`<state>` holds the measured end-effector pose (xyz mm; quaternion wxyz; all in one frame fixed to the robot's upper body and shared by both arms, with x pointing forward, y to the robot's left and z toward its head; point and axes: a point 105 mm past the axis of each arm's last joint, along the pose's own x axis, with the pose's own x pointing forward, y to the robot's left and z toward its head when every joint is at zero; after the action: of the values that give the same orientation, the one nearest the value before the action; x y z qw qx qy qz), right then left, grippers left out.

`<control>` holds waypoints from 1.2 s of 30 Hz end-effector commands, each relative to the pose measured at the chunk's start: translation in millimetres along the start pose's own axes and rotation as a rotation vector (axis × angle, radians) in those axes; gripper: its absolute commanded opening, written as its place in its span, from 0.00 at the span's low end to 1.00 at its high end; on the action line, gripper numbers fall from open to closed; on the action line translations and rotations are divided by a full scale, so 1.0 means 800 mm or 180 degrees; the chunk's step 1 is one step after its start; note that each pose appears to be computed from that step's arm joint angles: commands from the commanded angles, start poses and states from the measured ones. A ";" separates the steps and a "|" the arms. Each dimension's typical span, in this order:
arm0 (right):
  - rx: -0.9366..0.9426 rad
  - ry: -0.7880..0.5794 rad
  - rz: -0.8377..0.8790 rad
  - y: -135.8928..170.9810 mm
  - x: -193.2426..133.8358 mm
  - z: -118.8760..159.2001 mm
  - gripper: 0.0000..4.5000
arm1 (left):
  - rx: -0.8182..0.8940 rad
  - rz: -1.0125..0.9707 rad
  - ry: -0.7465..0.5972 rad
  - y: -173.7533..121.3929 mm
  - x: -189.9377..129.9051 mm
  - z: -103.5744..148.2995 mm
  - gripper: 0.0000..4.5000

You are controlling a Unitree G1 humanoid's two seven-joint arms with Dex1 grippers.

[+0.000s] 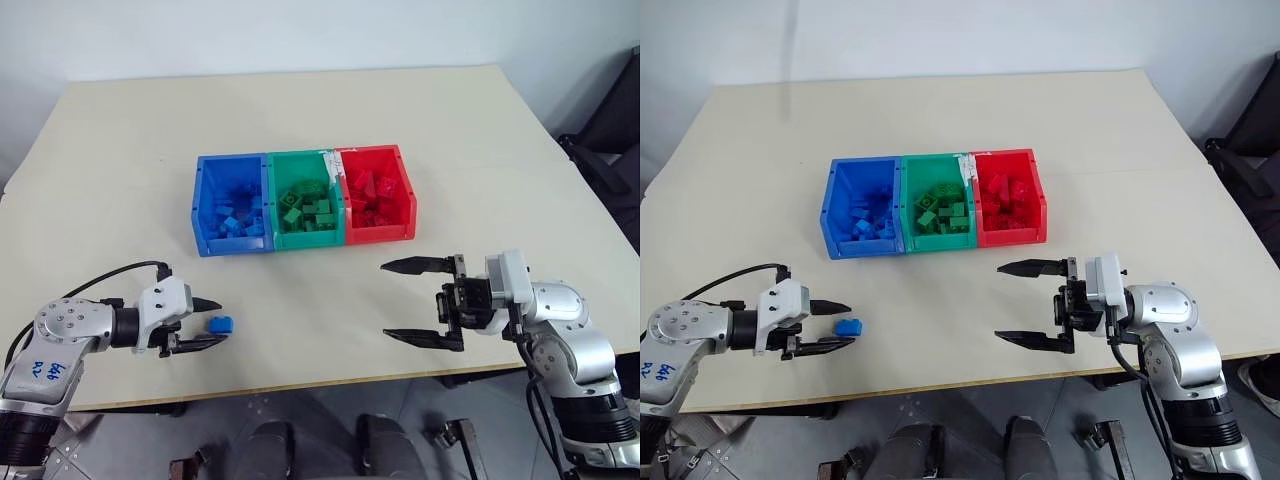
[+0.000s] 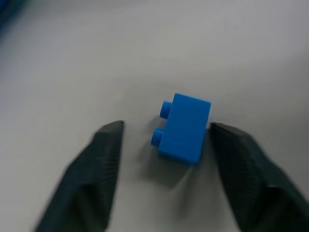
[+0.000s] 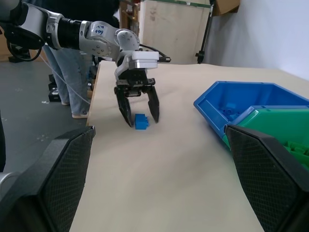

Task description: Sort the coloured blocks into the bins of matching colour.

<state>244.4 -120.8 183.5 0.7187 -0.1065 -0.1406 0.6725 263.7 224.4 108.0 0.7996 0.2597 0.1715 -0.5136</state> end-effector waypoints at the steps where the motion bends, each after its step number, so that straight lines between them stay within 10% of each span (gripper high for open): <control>1: -0.0102 -0.0036 -0.0043 0.002 -0.002 0.009 1.00 | -0.0021 -0.0176 0.0028 -0.005 0.003 -0.004 0.37; 4: -0.0105 -0.0021 -0.0118 0.001 -0.005 0.007 1.00 | -0.0072 -0.0229 -0.0011 -0.006 0.003 -0.005 0.20; 16: -0.0097 -0.0163 -0.0977 -0.022 -0.031 0.019 1.00 | -0.0243 0.0659 -0.1448 0.069 0.003 0.110 0.20; 20: -0.0114 -0.0098 -0.1567 -0.039 -0.052 0.017 1.00 | -0.0339 0.1571 -0.1470 0.145 0.019 0.152 0.20; 28: -0.0218 0.0079 -0.1976 -0.052 -0.061 0.011 1.00 | -0.0465 0.1982 -0.1246 0.182 0.030 0.146 0.20; 36: -0.0284 0.0044 -0.1860 -0.053 -0.052 0.012 1.00 | -0.0133 0.1706 -0.1376 0.160 0.024 0.155 0.77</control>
<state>281.8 -166.8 195.0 0.8851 -0.0865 -0.1656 0.4262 397.9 180.5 210.4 0.9385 0.1419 -0.0270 -0.3138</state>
